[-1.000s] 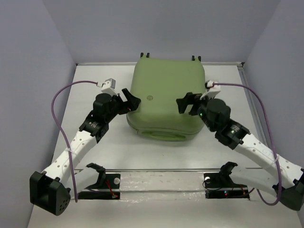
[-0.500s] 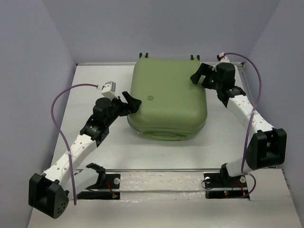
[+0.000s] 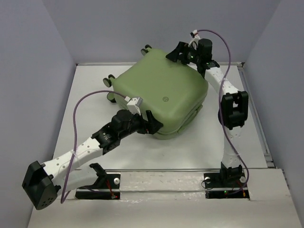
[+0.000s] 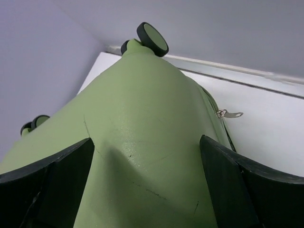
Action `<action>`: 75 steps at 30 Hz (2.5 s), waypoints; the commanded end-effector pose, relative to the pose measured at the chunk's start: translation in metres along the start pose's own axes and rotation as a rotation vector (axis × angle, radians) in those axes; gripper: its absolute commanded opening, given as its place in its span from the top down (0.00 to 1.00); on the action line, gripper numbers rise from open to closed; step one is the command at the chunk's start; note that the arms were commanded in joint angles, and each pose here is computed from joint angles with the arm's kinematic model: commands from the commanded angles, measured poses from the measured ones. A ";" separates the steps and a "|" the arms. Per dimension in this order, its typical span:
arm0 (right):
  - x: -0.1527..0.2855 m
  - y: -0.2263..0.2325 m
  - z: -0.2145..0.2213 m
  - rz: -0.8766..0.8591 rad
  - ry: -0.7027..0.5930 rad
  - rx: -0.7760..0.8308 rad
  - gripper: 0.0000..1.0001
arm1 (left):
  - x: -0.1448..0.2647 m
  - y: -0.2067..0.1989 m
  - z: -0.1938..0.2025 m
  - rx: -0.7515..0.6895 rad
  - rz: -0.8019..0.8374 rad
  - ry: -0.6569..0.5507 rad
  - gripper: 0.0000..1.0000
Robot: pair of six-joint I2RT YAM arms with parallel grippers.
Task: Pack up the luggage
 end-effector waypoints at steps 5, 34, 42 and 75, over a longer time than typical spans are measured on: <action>-0.011 0.155 0.067 -0.359 0.318 -0.048 0.00 | -0.008 -0.037 -0.013 -0.011 0.104 -0.012 0.01; 0.272 0.045 0.218 0.116 -0.175 0.115 0.60 | -0.008 0.007 -0.058 -0.025 -0.126 -0.165 0.01; 0.236 0.051 0.211 0.040 -0.115 0.194 0.57 | 0.005 -0.023 -0.041 -0.101 -0.001 -0.089 0.01; 0.197 0.053 0.260 -0.014 0.063 0.346 0.57 | -0.021 -0.042 -0.002 -0.132 0.029 0.021 0.01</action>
Point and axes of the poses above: each gripper's point midway between its finger pads, its own x axis back along the fingers, its own y axis along the line the jaws close on, z = x × y, the point moved 1 cm from there along x, back along the fingers, and after that the axes turned 8 degrees about -x, right-handed, at the moved point
